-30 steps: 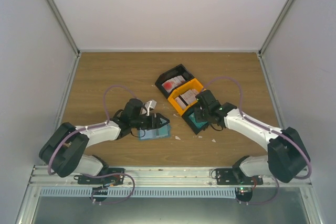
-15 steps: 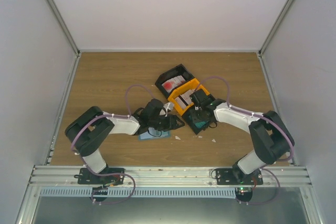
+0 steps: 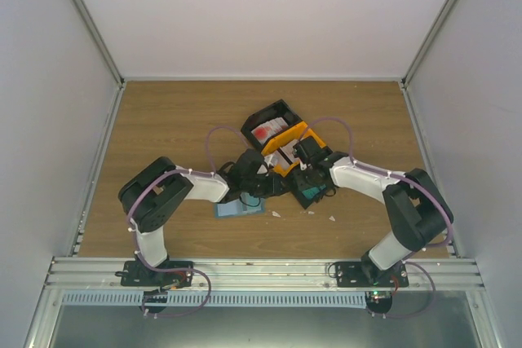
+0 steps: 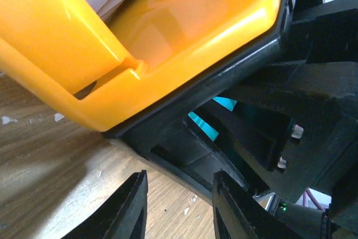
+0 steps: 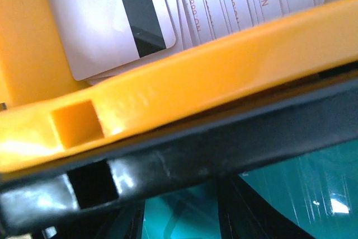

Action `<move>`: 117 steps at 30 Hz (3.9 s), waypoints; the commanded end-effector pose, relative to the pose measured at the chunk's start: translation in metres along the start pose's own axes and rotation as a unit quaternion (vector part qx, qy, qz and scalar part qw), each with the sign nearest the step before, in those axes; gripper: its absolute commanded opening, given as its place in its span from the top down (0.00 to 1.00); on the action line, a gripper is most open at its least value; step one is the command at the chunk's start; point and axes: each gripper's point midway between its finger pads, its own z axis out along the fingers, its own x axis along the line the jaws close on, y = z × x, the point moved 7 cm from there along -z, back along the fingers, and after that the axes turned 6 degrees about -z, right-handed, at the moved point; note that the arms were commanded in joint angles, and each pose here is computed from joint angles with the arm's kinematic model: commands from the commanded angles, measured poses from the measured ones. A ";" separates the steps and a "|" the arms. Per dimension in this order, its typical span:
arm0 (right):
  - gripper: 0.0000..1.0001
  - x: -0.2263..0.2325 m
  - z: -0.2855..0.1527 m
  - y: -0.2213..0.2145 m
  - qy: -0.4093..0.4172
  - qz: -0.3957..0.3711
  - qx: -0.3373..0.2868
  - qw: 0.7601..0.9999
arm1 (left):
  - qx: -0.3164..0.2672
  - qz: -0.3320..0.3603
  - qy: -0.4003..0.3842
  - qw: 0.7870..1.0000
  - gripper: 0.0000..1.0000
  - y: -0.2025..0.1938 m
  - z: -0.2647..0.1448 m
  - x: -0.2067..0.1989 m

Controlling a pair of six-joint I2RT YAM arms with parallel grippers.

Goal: Put the credit cards into the card holder
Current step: Pick up the credit card from the storage box.

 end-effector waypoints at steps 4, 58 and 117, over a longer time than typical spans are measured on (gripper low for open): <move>0.65 0.006 0.007 -0.013 0.048 -0.001 0.044 0.998 | -0.002 0.029 0.001 1.000 0.65 0.004 0.010 -0.001; 0.60 0.016 -0.047 -0.013 0.093 0.001 -0.030 0.995 | -0.018 0.038 0.005 0.999 0.68 0.012 -0.003 -0.004; 1.00 0.031 -0.165 0.015 0.182 0.081 -0.285 0.937 | -0.223 0.090 0.013 0.970 0.42 0.014 -0.130 -0.040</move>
